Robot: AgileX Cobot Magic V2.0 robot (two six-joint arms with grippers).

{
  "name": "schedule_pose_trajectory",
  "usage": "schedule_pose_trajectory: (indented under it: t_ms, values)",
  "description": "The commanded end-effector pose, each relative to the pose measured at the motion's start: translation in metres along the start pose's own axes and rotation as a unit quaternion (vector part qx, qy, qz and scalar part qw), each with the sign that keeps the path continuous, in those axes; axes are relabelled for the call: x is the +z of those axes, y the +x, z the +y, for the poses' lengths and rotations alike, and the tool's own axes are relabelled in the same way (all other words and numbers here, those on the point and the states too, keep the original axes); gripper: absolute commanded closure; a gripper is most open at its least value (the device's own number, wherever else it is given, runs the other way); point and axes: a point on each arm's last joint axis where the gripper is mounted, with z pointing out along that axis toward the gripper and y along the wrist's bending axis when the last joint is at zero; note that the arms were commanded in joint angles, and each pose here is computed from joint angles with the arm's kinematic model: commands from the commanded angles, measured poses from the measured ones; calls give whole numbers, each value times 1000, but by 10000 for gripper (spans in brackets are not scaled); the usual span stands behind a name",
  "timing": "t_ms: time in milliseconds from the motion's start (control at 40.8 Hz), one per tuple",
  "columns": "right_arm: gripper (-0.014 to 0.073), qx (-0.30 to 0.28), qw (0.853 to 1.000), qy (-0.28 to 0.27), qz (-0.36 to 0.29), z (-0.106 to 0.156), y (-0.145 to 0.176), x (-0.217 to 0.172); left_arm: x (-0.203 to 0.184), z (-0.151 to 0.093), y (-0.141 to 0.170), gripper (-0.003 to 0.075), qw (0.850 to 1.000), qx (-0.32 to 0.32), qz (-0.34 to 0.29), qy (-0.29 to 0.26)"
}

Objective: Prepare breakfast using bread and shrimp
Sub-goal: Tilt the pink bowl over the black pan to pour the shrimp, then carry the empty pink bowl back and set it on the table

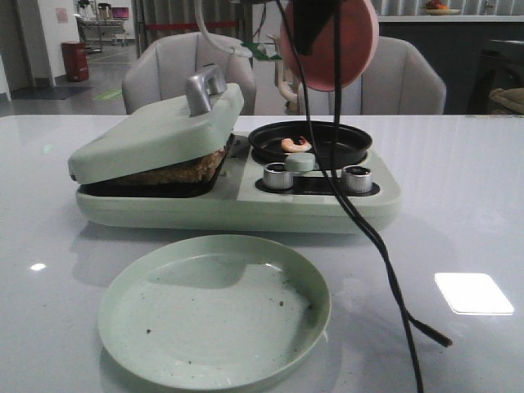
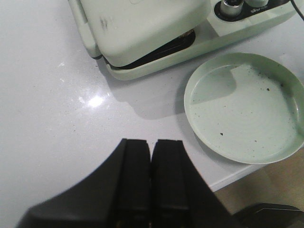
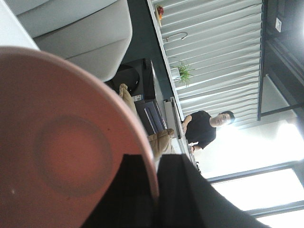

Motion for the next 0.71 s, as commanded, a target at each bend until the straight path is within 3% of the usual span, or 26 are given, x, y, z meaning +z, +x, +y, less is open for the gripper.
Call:
schedule_pose_trajectory:
  t_ms: [0, 172, 368, 589, 687]
  values:
    - [550, 27, 997, 72, -12, -54, -3, -6, -7, 0, -13, 610, 999, -3, -46, 2]
    - [550, 39, 997, 64, 3, -56, 0, -7, -7, 0, -13, 610, 999, -3, -46, 2]
    - [550, 119, 991, 12, 67, -90, 25, -12, -7, 0, -13, 610, 999, -3, -46, 2]
    - [550, 208, 965, -95, 125, -122, 96, 0, -7, 0, -13, 610, 999, -3, -46, 2]
    - [551, 246, 945, -137, 164, -129, 136, 0, -7, 0, -13, 610, 999, -3, -46, 2]
